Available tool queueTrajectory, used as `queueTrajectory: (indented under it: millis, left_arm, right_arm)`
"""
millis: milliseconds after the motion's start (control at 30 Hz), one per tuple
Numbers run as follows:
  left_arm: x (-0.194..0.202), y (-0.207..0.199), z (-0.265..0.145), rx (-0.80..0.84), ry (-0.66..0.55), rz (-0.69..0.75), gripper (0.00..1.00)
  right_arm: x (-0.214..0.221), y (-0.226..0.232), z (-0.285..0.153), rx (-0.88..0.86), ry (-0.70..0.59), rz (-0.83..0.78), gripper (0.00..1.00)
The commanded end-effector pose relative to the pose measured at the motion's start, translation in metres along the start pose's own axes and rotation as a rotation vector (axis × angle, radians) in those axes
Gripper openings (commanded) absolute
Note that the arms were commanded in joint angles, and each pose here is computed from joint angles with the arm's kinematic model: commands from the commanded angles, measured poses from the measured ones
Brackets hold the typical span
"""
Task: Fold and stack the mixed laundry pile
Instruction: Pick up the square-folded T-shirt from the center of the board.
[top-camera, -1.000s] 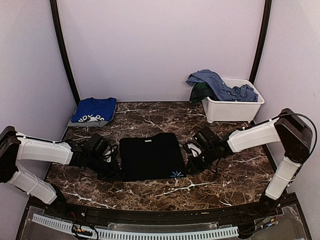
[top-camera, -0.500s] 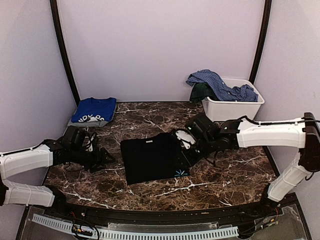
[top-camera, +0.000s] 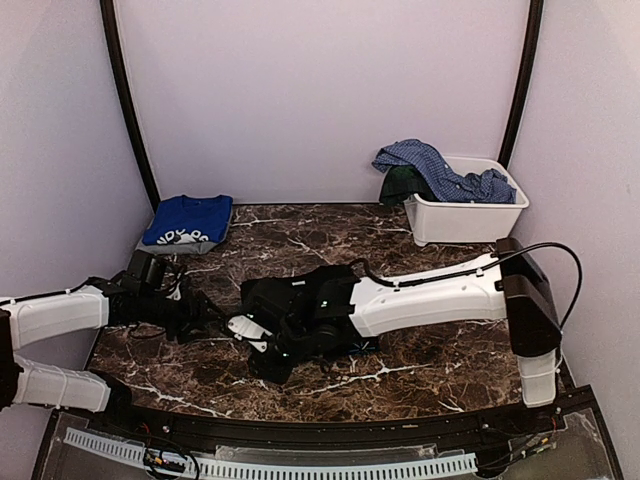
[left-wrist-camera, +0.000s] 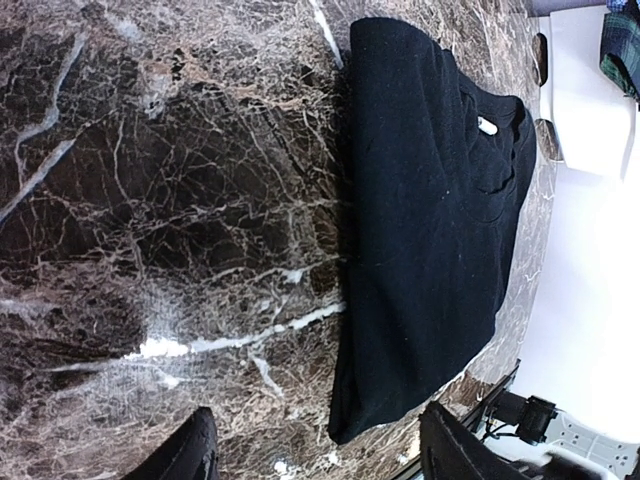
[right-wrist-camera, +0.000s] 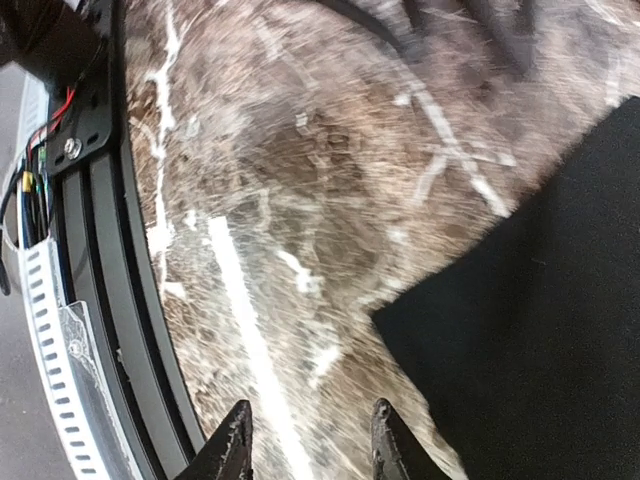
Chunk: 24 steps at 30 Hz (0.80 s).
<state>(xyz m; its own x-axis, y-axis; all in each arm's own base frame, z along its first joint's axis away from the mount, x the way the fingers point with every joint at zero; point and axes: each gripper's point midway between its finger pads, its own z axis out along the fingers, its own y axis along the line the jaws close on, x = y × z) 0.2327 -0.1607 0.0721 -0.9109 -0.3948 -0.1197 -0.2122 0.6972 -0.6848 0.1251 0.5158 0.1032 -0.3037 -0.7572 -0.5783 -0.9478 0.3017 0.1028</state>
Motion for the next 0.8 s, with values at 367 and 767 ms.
queueTrajectory:
  millis: [367, 767]
  left_arm:
    - [0.003, 0.007, -0.002, 0.018, -0.005, 0.005, 0.67]
    - [0.005, 0.015, 0.006, 0.017, 0.003, -0.018, 0.67]
  right_arm:
    - [0.016, -0.018, 0.076, 0.155, 0.154, -0.039, 0.4]
    - [0.07, -0.056, 0.105, 0.376, 0.342, -0.051, 0.14]
